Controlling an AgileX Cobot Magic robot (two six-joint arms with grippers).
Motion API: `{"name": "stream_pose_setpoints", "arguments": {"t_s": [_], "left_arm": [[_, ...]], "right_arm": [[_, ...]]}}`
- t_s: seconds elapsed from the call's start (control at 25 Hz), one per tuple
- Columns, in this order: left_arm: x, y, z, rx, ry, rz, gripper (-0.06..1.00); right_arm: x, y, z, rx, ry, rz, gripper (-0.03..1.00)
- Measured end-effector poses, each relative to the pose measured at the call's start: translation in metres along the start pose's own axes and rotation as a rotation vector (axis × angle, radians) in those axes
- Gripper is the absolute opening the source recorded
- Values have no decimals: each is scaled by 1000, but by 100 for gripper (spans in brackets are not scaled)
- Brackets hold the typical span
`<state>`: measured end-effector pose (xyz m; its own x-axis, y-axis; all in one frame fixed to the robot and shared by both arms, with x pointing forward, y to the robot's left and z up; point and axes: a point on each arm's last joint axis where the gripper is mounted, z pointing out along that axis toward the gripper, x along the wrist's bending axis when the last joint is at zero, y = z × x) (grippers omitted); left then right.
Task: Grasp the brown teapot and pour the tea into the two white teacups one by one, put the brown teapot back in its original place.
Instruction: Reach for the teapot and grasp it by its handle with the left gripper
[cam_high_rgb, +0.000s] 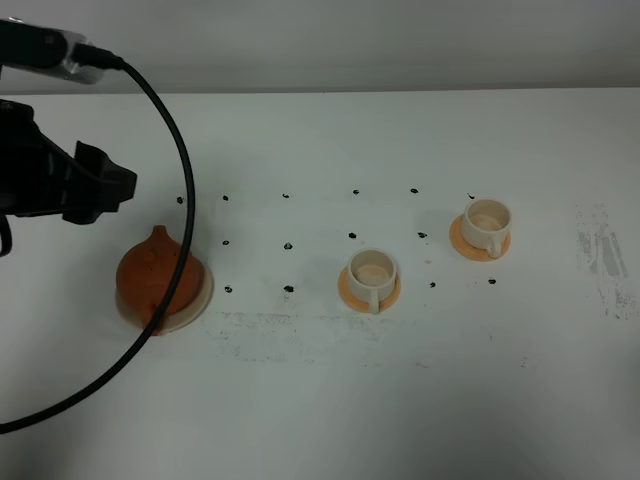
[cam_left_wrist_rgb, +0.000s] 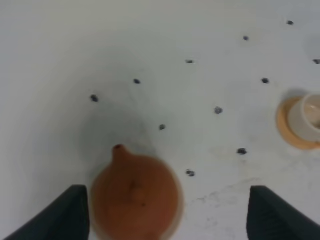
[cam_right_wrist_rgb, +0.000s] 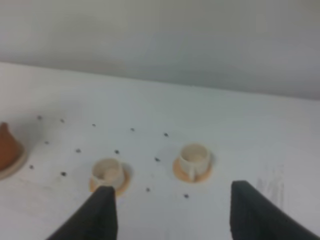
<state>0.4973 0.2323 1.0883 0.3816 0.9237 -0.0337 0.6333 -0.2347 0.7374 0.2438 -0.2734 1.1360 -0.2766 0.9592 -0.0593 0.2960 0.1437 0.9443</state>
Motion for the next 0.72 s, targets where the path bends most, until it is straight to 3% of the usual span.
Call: {"name": "stream_pose_setpoints", "arguments": {"t_s": [0.2,0.44,0.72], "left_arm": [[-12,4,0,-19,-30,35,67],[-12,7,0,-51,-12,54,67],[-10,12,-1,-102,10,62,67]], "right_arm": [[2,-31,0,20,-29,0,51],[6,-66,7,33,-28,2,50],[5,-81,12,132,-33,4,47]]}}
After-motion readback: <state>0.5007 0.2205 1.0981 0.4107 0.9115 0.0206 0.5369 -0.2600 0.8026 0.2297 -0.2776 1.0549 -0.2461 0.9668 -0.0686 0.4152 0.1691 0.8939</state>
